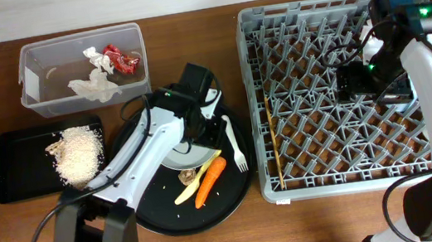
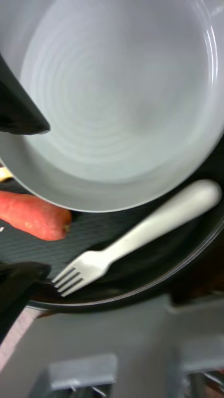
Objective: Sort waste into correct bins and load items into the dishwasher rack
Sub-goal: 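Grasp the grey plate with the right gripper and stand it in the rack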
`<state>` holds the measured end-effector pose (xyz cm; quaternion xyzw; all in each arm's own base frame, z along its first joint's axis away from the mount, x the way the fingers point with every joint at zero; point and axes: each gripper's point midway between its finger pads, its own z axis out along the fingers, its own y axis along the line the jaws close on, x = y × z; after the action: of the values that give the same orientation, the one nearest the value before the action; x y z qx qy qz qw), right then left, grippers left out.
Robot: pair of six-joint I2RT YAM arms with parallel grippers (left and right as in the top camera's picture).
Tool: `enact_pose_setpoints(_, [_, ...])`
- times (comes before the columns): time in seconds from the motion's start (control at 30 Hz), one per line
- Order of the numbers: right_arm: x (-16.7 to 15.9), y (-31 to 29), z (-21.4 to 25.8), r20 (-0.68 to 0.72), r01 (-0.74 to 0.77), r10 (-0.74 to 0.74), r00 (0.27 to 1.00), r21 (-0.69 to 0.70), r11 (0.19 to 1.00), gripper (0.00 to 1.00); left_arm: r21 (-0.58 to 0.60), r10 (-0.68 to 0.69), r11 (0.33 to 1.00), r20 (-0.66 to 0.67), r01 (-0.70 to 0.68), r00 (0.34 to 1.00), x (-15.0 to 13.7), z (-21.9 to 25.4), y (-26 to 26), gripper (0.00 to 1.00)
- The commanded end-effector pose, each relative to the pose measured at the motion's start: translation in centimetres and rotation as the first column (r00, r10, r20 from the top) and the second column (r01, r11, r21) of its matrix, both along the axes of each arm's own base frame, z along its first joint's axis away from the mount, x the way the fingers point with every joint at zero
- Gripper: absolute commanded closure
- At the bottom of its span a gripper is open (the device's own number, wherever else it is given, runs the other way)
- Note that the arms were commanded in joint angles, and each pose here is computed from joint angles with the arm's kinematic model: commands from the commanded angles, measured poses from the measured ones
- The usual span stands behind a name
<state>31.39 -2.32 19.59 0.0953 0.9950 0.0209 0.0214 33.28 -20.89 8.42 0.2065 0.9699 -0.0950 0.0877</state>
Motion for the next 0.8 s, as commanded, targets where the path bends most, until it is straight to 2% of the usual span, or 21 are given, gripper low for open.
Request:
enact_pose_setpoints(0.0, [1.2, 2.9, 1.4, 0.107, -0.161, 0.150, 0.983, 0.099, 0.982, 0.08, -0.010, 0.119, 0.993, 0.162, -0.119, 0.980, 2.7, 8.8, 4.4, 0.03])
enact_pose_setpoints(0.07, [2.4, 6.2, 2.2, 0.180, -0.278, 0.255, 0.950, 0.112, 0.954, 0.07, -0.017, 0.235, 0.972, 0.181, -0.236, 0.955, 2.3, 11.5, 9.4, 0.02])
enact_pose_setpoints(0.13, [3.8, 11.5, 2.7, 0.268, -0.419, 0.383, 0.884, 0.089, 0.904, 0.04, -0.012, 0.420, 0.905, 0.168, -0.424, 0.892, 1.1, 13.3, 16.8, 0.01])
enact_pose_setpoints(0.17, [4.1, 16.6, 2.8, 0.325, -0.522, 0.474, 0.819, 0.078, 0.849, 0.03, -0.009, 0.532, 0.843, 0.161, -0.537, 0.831, 0.5, 13.7, 21.1, 0.01])
enact_pose_setpoints(0.2, [4.1, 19.5, 2.4, 0.342, -0.557, 0.501, 0.795, 0.085, 0.826, 0.02, -0.007, 0.629, 0.772, 0.141, -0.635, 0.764, -0.2, 13.6, 24.7, 0.01])
enact_pose_setpoints(0.23, [3.6, 23.9, 1.0, 0.344, -0.633, 0.573, 0.744, 0.088, 0.769, 0.03, -0.009, 0.696, 0.713, 0.132, -0.701, 0.706, -0.7, 13.4, 27.5, 0.01])
enact_pose_setpoints(0.27, [3.4, 26.6, -0.6, 0.330, -0.655, 0.597, 0.731, 0.097, 0.749, 0.03, -0.013, 0.727, 0.681, 0.130, -0.732, 0.674, -1.0, 13.4, 28.8, 0.01])
enact_pose_setpoints(0.37, [3.8, 30.6, -6.8, 0.237, -0.605, 0.568, 0.788, 0.127, 0.786, 0.09, -0.032, 0.738, 0.672, 0.119, -0.740, 0.665, -1.1, 13.5, 29.0, 0.01])
enact_pose_setpoints(0.43, [4.0, 30.5, -12.8, 0.089, -0.446, 0.438, 0.894, 0.117, 0.887, 0.12, -0.032, 0.737, 0.672, 0.119, -0.740, 0.665, -1.0, 13.5, 29.0, 0.01])
enact_pose_setpoints(0.53, [3.9, 30.1, -17.5, -0.005, -0.403, 0.405, 0.914, 0.092, 0.911, 0.13, -0.032, 0.737, 0.672, 0.119, -0.740, 0.665, -1.0, 13.4, 29.0, 0.01])
enact_pose_setpoints(0.63, [3.7, 30.0, -19.7, -0.048, -0.369, 0.374, 0.926, 0.085, 0.925, 0.32, -0.032, 0.737, 0.672, 0.118, -0.740, 0.665, -1.1, 13.4, 29.0, 0.01])
enact_pose_setpoints(0.67, [3.8, 30.0, -19.6, -0.043, -0.369, 0.373, 0.927, 0.086, 0.925, 0.44, -0.032, 0.737, 0.672, 0.118, -0.740, 0.665, -1.1, 13.4, 29.0, 0.01])
enact_pose_setpoints(0.7, [3.8, 30.0, -19.6, -0.043, -0.369, 0.373, 0.927, 0.087, 0.926, 0.47, -0.032, 0.737, 0.672, 0.118, -0.740, 0.665, -1.1, 13.4, 29.0, 0.01])
enact_pose_setpoints(0.77, [3.9, 30.1, -19.3, -0.040, -0.369, 0.373, 0.927, 0.087, 0.925, 0.80, -0.032, 0.737, 0.672, 0.118, -0.740, 0.665, -1.1, 13.4, 29.0, 0.01])
